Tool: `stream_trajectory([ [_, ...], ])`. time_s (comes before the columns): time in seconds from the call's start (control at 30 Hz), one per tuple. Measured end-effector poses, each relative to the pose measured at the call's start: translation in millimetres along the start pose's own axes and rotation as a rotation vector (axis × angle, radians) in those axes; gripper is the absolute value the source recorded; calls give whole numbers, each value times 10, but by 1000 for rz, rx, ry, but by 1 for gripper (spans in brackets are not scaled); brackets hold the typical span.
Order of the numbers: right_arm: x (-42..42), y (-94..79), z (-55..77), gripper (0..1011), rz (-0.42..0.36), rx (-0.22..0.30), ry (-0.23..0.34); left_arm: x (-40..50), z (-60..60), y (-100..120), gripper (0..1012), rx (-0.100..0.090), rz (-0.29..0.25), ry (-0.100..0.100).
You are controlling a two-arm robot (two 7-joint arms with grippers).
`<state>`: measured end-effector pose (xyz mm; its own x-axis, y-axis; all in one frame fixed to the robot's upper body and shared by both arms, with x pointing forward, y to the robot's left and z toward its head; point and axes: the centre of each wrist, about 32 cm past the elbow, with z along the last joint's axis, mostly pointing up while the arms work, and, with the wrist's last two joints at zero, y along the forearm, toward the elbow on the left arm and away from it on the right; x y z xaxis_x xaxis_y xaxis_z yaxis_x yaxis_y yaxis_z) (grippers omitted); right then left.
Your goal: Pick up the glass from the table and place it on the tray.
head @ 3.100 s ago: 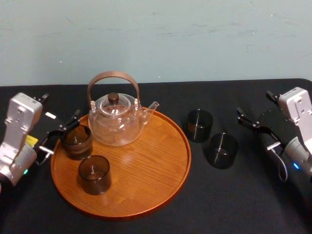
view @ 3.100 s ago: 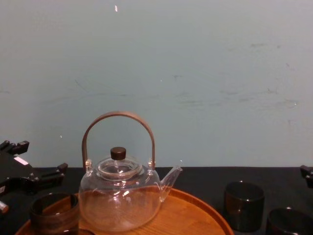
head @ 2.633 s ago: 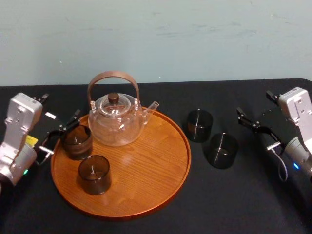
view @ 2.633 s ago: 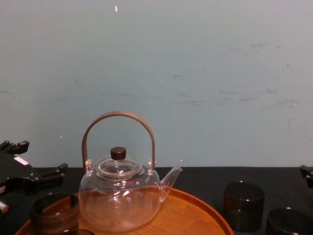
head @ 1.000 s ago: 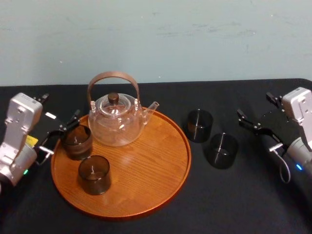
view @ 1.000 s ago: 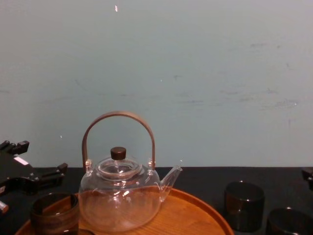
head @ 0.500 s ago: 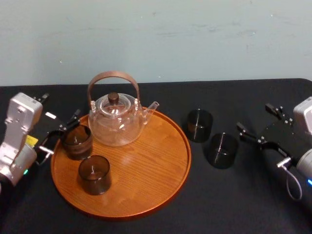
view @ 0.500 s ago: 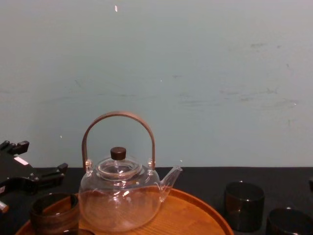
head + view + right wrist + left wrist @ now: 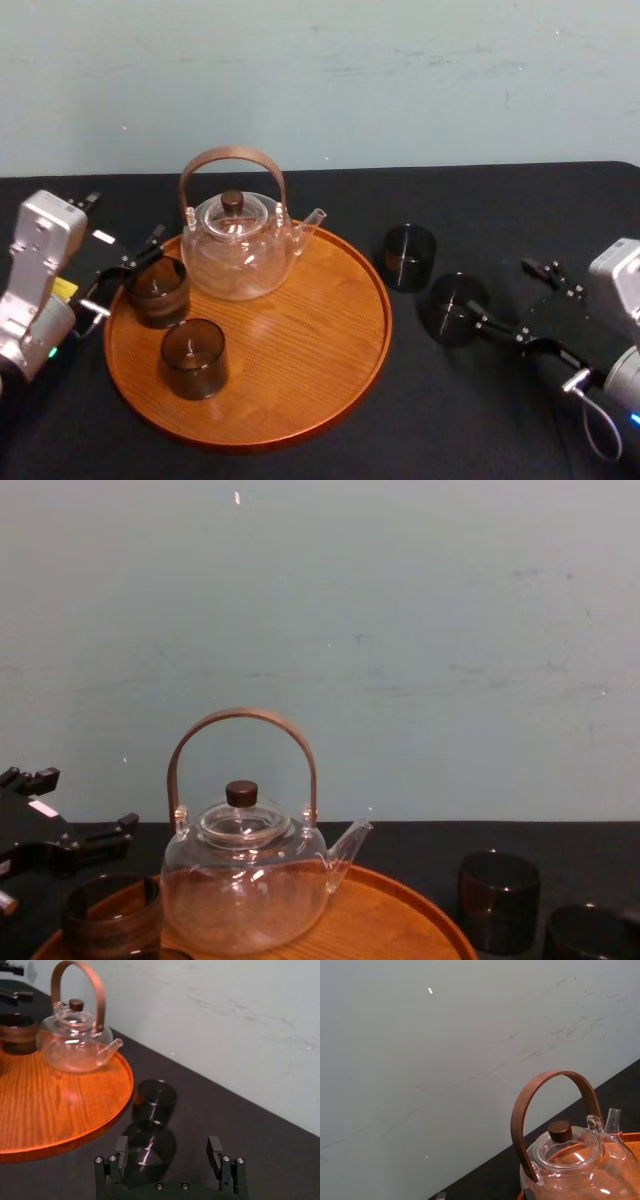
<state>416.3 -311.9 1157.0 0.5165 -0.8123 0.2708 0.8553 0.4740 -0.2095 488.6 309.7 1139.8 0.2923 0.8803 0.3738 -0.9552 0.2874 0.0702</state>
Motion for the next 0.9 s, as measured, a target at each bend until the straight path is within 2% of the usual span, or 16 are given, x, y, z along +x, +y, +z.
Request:
stream_trajectory([
  [0.37, -80, -15, -30, 1002, 36, -30, 3, 0, 0, 0, 1001, 0, 0, 0],
  [0.9, -55, 92, -128, 1002, 54, -73, 46, 0, 0, 0, 1001, 0, 0, 0],
])
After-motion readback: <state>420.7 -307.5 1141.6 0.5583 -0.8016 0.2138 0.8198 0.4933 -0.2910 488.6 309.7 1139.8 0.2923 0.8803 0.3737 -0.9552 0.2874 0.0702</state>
